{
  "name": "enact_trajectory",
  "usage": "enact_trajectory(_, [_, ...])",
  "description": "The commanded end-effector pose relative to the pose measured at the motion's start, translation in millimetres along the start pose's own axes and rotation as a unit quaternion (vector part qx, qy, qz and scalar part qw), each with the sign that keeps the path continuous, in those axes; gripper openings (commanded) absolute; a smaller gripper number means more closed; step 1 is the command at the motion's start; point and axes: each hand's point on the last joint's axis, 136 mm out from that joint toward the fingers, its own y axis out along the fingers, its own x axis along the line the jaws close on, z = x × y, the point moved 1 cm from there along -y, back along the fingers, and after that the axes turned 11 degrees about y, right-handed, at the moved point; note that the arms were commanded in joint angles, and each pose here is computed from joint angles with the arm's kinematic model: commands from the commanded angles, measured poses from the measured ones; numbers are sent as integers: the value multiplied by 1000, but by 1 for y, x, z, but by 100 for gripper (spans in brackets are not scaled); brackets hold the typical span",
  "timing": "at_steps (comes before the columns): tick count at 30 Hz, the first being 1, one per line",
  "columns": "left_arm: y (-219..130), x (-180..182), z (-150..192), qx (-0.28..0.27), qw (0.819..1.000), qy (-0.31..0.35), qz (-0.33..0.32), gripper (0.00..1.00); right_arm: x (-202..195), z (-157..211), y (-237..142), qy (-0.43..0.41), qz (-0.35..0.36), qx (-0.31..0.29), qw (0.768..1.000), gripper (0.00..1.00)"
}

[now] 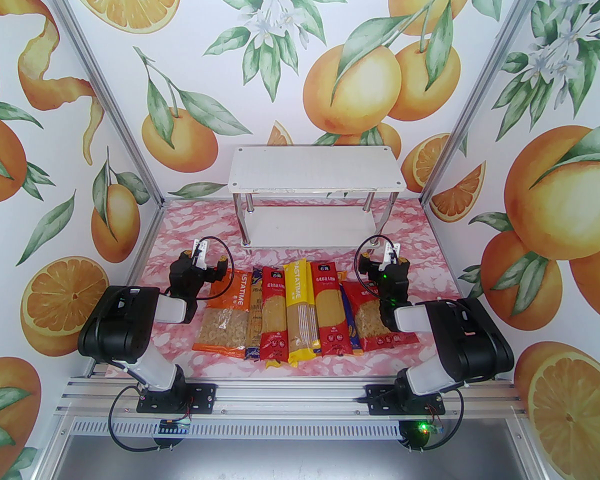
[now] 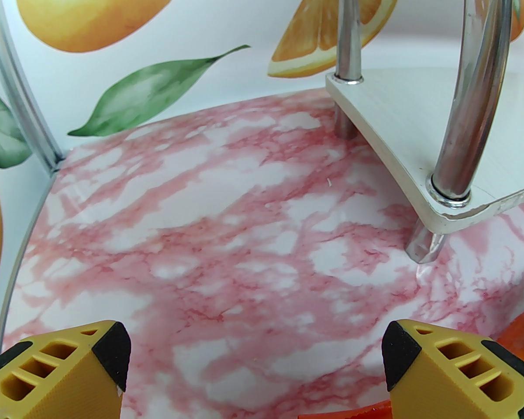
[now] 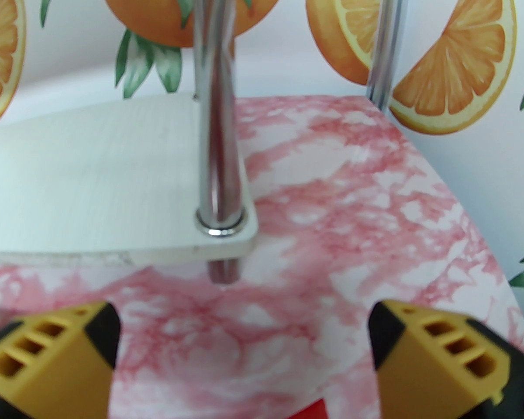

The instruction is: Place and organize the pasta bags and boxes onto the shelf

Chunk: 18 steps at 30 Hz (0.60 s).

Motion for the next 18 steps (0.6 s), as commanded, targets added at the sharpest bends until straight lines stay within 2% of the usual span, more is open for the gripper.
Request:
enact_trajectory(1, [3,8,-13,-17,1000,-4,-10,100,4,-8,4,7,-12,-7,1000,100])
enact_trajectory(4, [3,9,-13,-18,1000,-6,-9,99,4,-8,4,7,-13,-6,1000,100])
enact_trajectory(8, [4,13,-13,-16,1000,-12,-14,80,4,-8,4,12,-18,-3,1000,100])
enact_trajectory(12, [5,21,-21,12,1000,-19,-21,66,4,-8,5,17,-28,-1,999,99])
enact_trajectory(15, [4,29,-41,39,999,-26,-12,58,2,-16,7,24,-22,7,999,92])
enact_trajectory(18, [-3,25,-70,37,997,-56,24,56,-1,-28,9,30,-7,33,999,92])
